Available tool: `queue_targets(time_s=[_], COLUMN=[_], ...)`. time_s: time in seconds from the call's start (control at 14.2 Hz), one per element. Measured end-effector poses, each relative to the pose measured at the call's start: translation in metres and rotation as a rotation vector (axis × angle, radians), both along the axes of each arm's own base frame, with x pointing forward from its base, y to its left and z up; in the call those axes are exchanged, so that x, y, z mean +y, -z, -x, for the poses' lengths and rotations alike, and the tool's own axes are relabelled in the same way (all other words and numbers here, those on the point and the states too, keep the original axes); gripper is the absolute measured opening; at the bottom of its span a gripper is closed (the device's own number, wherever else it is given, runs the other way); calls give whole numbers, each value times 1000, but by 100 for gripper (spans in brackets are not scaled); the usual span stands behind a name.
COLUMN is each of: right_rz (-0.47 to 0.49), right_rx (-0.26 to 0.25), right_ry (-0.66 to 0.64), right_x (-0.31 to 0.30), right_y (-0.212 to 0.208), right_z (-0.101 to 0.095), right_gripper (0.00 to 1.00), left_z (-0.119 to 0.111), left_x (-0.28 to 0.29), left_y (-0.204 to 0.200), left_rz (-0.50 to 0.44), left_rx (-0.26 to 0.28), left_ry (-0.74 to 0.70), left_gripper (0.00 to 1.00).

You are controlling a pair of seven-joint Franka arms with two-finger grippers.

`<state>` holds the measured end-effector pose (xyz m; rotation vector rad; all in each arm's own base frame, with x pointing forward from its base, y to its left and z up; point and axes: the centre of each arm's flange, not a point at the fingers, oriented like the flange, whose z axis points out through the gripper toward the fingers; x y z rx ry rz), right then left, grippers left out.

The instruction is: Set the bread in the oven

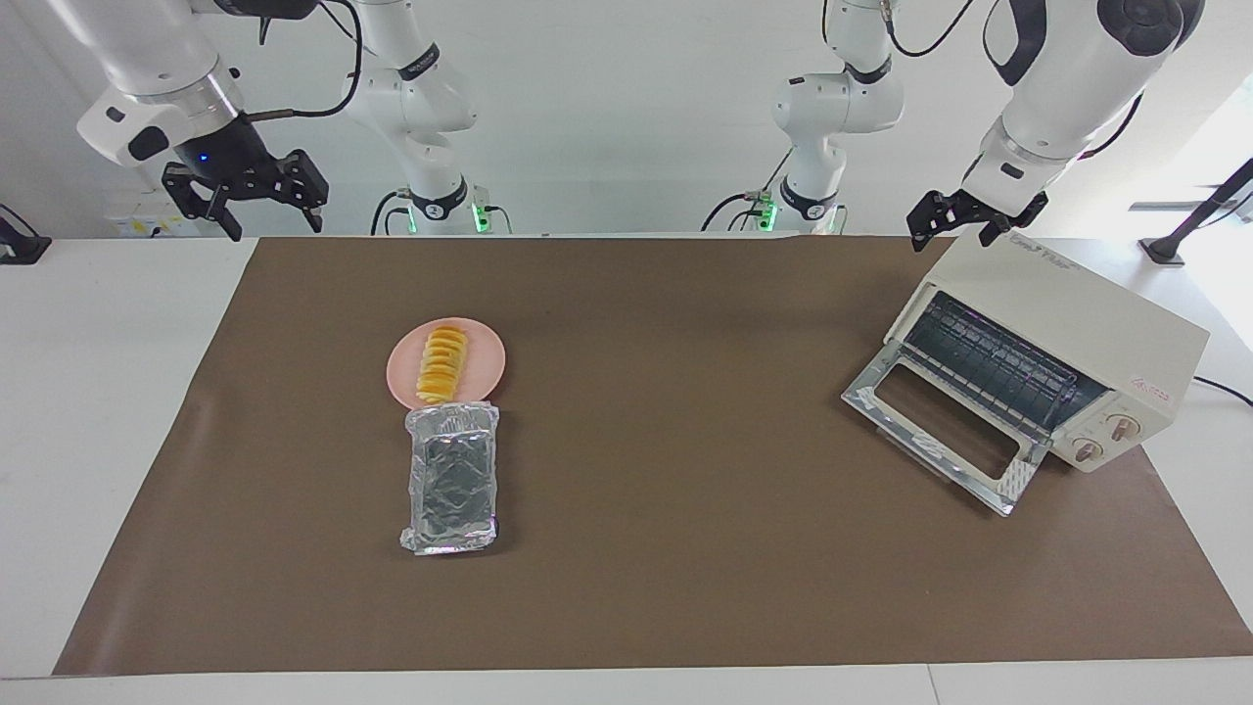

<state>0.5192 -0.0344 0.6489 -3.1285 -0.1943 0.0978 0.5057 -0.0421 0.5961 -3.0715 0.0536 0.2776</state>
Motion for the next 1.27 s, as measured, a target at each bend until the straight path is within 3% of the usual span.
queue_targets(time_s=[0.35, 0.56, 0.98, 1.27], right_rz=[0, 2, 15, 13], right_rx=[6, 17, -10, -32], right_ry=[-7, -51, -75, -85], right_x=[4, 27, 103, 111], right_y=[2, 27, 131, 213], right_z=[1, 7, 39, 52], right_gripper=[100, 100, 100, 100], left_z=[0, 0, 0, 0], left_x=[0, 0, 0, 0], left_y=[0, 0, 0, 0], left_rz=[0, 0, 0, 0], left_rx=[0, 0, 0, 0], left_ry=[0, 0, 0, 0], left_gripper=[100, 100, 100, 100])
